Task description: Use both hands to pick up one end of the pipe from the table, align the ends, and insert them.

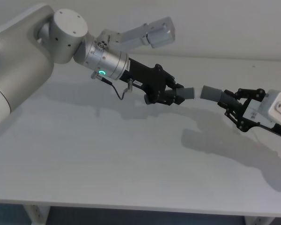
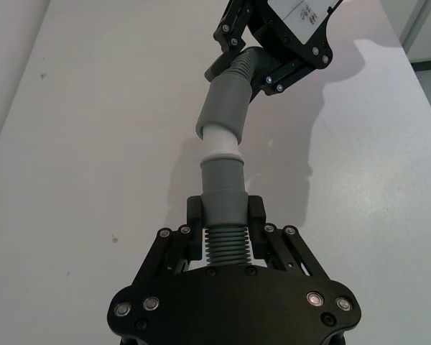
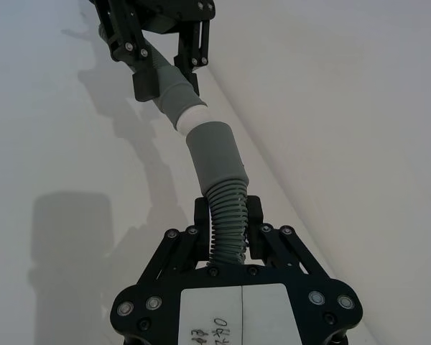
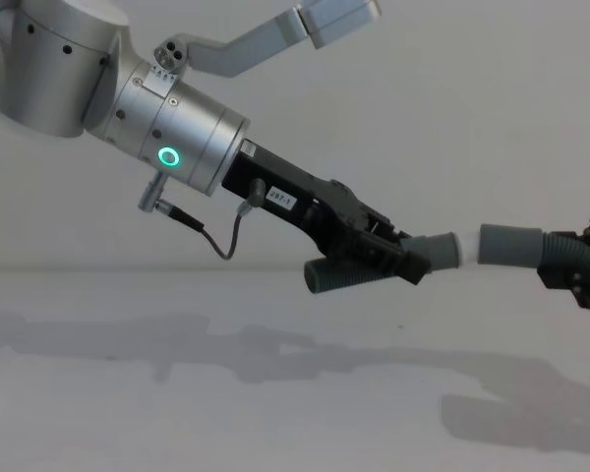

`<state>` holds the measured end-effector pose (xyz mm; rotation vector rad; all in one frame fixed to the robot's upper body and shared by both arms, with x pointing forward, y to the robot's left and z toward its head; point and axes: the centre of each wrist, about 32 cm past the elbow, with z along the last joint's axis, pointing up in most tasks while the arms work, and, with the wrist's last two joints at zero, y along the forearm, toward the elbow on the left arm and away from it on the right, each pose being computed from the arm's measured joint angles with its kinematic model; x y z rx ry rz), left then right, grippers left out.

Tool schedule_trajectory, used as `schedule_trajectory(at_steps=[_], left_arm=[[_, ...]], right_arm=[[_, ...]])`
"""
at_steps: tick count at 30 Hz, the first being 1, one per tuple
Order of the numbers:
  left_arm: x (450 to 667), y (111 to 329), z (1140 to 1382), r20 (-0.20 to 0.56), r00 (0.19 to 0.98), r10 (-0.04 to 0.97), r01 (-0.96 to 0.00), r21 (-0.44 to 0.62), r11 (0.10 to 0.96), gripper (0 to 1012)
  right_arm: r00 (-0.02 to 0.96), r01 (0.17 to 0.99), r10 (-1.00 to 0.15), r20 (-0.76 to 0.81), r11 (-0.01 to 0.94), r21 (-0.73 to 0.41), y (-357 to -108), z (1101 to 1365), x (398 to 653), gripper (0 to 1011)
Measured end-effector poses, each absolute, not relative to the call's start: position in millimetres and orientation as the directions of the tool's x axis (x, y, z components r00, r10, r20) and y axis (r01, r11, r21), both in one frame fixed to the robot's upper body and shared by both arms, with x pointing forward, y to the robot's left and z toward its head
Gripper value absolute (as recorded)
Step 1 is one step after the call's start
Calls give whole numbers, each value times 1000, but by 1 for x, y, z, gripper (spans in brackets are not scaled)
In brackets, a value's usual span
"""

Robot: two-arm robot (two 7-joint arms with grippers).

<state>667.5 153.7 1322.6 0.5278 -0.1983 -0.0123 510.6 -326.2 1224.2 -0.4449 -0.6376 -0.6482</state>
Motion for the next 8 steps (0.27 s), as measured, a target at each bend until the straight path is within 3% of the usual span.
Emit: schedule_trajectory(at_steps=[8], left_arm=[[667, 153, 1323, 185, 981, -62, -39, 501, 864, 354]], right_arm=[[621, 672, -412, 666, 717, -184, -326, 1224, 511, 281]])
